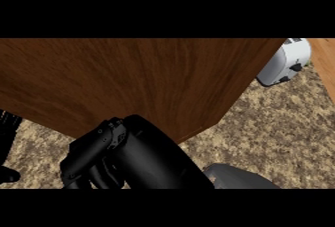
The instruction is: Pick up the wine, place it into the cabinet and close the cabinet
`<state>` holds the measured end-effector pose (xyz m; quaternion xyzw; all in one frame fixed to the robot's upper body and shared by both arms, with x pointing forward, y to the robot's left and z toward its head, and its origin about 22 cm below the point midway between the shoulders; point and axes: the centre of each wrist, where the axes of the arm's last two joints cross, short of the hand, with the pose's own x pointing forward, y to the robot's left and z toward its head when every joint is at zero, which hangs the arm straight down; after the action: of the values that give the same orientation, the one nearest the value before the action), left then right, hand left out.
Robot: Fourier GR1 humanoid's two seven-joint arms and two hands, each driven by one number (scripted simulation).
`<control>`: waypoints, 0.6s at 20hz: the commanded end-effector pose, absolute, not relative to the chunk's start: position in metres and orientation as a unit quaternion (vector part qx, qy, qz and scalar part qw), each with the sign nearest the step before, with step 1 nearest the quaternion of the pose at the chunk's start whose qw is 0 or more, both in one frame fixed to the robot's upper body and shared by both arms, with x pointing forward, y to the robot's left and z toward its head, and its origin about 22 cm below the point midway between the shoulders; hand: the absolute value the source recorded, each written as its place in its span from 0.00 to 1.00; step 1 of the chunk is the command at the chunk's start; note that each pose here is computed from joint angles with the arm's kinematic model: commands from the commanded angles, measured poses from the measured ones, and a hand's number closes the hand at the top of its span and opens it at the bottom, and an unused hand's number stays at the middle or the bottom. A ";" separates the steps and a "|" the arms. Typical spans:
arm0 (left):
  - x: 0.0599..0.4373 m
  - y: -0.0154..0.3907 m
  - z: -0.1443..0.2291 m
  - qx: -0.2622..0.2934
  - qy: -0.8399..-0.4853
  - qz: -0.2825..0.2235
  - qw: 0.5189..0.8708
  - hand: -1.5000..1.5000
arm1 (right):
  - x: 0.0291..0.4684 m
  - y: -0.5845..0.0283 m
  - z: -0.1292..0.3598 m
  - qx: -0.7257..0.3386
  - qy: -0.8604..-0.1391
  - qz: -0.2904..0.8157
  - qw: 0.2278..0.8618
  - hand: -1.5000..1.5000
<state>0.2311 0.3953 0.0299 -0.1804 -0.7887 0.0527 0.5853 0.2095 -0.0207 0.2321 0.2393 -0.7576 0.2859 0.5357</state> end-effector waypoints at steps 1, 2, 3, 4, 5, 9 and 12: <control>0.223 0.397 0.022 -0.185 -0.789 0.054 0.583 0.00 | 0.244 0.004 0.254 0.239 -0.755 0.260 0.552 1.00; 0.227 0.400 0.016 -0.178 -0.798 0.054 0.574 0.00 | 0.242 0.009 0.256 0.244 -0.756 0.262 0.547 1.00; 0.228 0.410 0.032 -0.171 -0.793 0.059 0.582 0.00 | 0.256 0.005 0.239 0.251 -0.750 0.255 0.557 1.00; 0.235 0.407 0.026 -0.174 -0.791 0.054 0.584 0.00 | 0.261 0.007 0.239 0.247 -0.750 0.252 0.560 1.00; 0.222 0.406 0.017 -0.168 -0.787 0.052 0.592 0.00 | 0.274 0.009 0.249 0.250 -0.746 0.249 0.564 1.00; 0.224 0.406 0.020 -0.171 -0.792 0.052 0.584 0.00 | 0.289 0.003 0.226 0.250 -0.741 0.219 0.584 1.00; 0.233 0.401 0.028 -0.166 -0.791 0.058 0.586 0.00 | 0.302 -0.010 0.211 0.251 -0.729 0.203 0.604 1.00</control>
<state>0.2304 0.4006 0.0262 -0.1680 -0.7917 0.0570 0.5845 0.2887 -0.0044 0.2277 0.2515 -0.7371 0.2268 0.5847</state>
